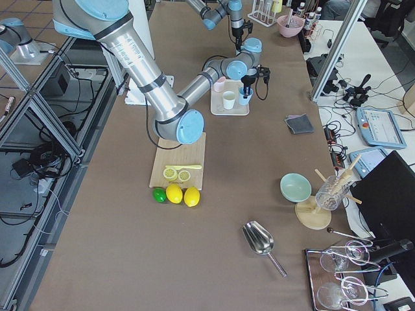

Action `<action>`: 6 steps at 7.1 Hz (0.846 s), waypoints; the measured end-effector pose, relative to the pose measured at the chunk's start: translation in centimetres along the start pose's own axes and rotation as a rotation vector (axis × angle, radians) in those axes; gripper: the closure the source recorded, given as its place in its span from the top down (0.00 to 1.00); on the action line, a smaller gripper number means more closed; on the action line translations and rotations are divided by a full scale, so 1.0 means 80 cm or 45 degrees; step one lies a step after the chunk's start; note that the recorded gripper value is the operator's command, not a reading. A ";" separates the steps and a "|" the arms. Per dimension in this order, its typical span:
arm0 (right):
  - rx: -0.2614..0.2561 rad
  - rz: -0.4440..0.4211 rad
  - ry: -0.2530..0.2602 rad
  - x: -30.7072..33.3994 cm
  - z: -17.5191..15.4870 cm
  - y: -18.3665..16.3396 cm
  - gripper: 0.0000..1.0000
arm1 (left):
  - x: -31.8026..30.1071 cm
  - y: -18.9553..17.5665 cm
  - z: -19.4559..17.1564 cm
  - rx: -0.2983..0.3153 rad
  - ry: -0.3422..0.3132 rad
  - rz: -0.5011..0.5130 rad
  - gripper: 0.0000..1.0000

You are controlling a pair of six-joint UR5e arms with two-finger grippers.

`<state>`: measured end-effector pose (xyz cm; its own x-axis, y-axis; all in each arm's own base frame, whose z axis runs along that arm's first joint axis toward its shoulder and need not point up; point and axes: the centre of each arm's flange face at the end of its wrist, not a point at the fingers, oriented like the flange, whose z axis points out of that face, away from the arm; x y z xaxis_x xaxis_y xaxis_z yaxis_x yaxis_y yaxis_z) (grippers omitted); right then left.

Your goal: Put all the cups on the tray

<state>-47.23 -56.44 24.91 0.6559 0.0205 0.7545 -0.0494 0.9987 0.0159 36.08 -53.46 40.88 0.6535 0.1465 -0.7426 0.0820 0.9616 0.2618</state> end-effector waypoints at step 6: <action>0.005 0.065 -0.077 0.033 -0.036 -0.040 1.00 | 0.208 -0.055 -0.087 -0.075 0.080 -0.300 0.00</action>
<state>-43.17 -59.44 24.96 0.6056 0.0684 0.7928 -0.0847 0.9962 -0.0212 41.34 -53.60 23.07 0.5737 -0.0707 -0.8160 0.1814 0.9825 0.0424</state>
